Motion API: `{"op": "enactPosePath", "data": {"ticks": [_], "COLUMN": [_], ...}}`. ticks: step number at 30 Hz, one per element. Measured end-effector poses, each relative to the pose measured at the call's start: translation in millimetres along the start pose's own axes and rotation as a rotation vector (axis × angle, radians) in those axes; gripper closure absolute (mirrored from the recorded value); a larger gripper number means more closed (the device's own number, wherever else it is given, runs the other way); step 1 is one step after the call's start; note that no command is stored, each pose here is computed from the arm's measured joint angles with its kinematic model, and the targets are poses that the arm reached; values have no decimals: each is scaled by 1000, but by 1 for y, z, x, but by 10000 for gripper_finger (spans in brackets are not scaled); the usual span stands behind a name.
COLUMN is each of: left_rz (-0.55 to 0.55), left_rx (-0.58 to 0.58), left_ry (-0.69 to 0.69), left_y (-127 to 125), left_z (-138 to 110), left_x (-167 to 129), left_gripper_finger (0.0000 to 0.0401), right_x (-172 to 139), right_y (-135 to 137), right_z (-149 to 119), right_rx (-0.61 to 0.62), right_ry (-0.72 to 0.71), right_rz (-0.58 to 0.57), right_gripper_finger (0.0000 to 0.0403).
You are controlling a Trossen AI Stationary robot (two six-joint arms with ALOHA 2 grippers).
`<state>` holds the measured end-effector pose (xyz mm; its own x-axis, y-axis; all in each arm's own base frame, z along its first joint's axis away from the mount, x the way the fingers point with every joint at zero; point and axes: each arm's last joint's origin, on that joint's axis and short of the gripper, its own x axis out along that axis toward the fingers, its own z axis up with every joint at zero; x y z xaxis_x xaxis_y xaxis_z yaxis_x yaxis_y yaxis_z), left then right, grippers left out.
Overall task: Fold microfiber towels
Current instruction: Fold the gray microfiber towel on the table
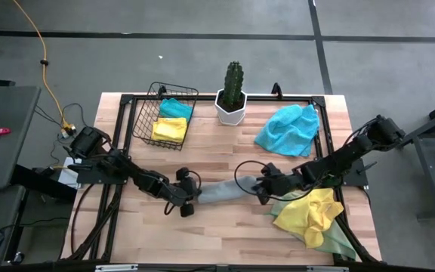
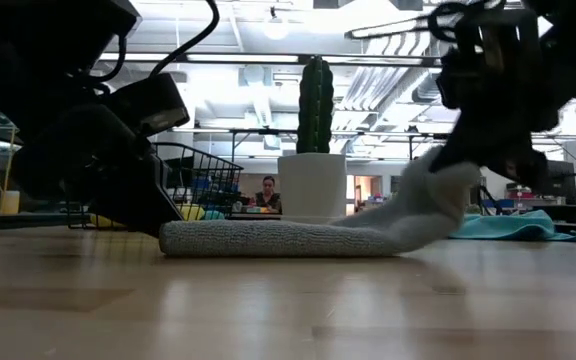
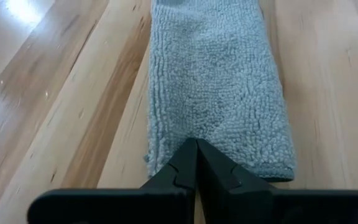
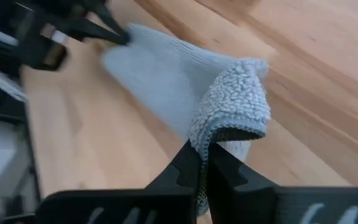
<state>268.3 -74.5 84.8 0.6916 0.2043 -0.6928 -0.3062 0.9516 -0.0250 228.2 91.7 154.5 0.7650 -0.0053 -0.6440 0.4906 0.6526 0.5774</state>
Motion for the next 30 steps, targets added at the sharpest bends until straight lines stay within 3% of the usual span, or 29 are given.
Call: {"op": "enactPosePath", "data": {"ticks": [4, 16, 30], "left_rz": [-5, 0, 5], "left_rx": [4, 10, 10], "left_ry": [-3, 1, -4], "left_y": [0, 0, 0], "left_z": [0, 0, -1], "left_x": [0, 0, 0], "left_gripper_finger": [401, 401, 401], "right_x": [-1, -1, 35], "right_y": [8, 20, 18], "right_z": [4, 14, 2], "right_rx": [7, 23, 80], "right_ry": [-50, -236, -241], "right_rz": [76, 158, 218], "right_gripper_finger": [403, 403, 403]}}
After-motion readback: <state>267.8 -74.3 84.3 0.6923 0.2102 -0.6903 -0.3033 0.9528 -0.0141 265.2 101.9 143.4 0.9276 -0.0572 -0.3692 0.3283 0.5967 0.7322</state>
